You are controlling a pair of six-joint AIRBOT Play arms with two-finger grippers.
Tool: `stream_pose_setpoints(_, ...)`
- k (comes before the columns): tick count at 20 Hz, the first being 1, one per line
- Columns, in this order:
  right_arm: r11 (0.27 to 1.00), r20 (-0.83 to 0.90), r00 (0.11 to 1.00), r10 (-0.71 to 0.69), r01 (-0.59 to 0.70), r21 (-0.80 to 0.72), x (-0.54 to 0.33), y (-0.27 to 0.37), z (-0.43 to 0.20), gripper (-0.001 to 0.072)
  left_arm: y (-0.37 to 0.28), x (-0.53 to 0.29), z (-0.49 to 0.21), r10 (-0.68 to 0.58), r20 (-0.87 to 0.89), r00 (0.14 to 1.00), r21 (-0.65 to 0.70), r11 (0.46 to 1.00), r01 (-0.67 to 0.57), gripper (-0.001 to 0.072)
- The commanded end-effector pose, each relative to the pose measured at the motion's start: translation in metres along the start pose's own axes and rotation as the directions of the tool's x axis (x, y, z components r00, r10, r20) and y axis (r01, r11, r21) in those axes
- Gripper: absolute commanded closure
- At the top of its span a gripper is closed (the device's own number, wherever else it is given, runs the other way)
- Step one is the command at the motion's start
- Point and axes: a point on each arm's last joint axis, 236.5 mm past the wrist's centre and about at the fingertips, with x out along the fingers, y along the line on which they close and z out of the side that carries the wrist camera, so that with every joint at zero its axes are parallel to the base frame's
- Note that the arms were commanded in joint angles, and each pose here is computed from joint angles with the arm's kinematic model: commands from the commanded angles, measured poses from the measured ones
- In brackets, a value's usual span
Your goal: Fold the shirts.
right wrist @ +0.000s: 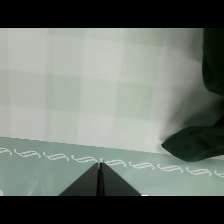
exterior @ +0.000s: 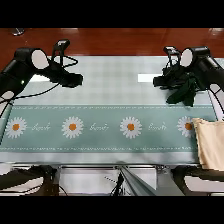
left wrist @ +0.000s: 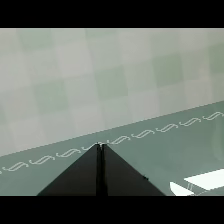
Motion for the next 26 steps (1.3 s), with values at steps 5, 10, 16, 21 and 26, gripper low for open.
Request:
stream_pose_setpoints(5, 1.0, 0.0, 1.0, 0.001, -0.001, -0.001, 0.0, 0.001, 0.0, 0.0684, 0.0, 0.0, 0.0, 0.0, 0.0, 1.0, 0.001, 1.0, 0.0, 0.0682)
stream_pose_setpoints(10, 1.0, 0.0, 1.0, 0.001, -0.001, -0.001, 0.0, 0.001, 0.0, 0.0684, 0.0, 0.0, 0.0, 0.0, 0.0, 1.0, 0.001, 1.0, 0.0, 0.0683)
stream_pose_setpoints(16, 1.0, 0.083, 0.996, 0.011, -0.011, -0.002, -0.001, 0.003, 0.02, 0.0684, 0.0, 0.0, 0.0, 0.0, 0.0, 1.0, 0.001, 1.0, 0.0, 0.0682)
stream_pose_setpoints(21, 0.979, 0.422, 0.89, -0.17, 0.201, -0.028, -0.025, -0.045, 0.101, 0.0084, 0.011, -0.002, 0.031, 0.036, 0.13, 0.991, 0.025, 0.999, -0.04, 0.0399)
stream_pose_setpoints(26, 0.945, 0.561, 0.762, -0.322, 0.229, 0.232, -0.043, -0.145, 0.14, 0.0079, 0.075, -0.015, 0.056, 0.217, 0.226, 0.949, 0.047, 0.971, -0.233, 0.0003)
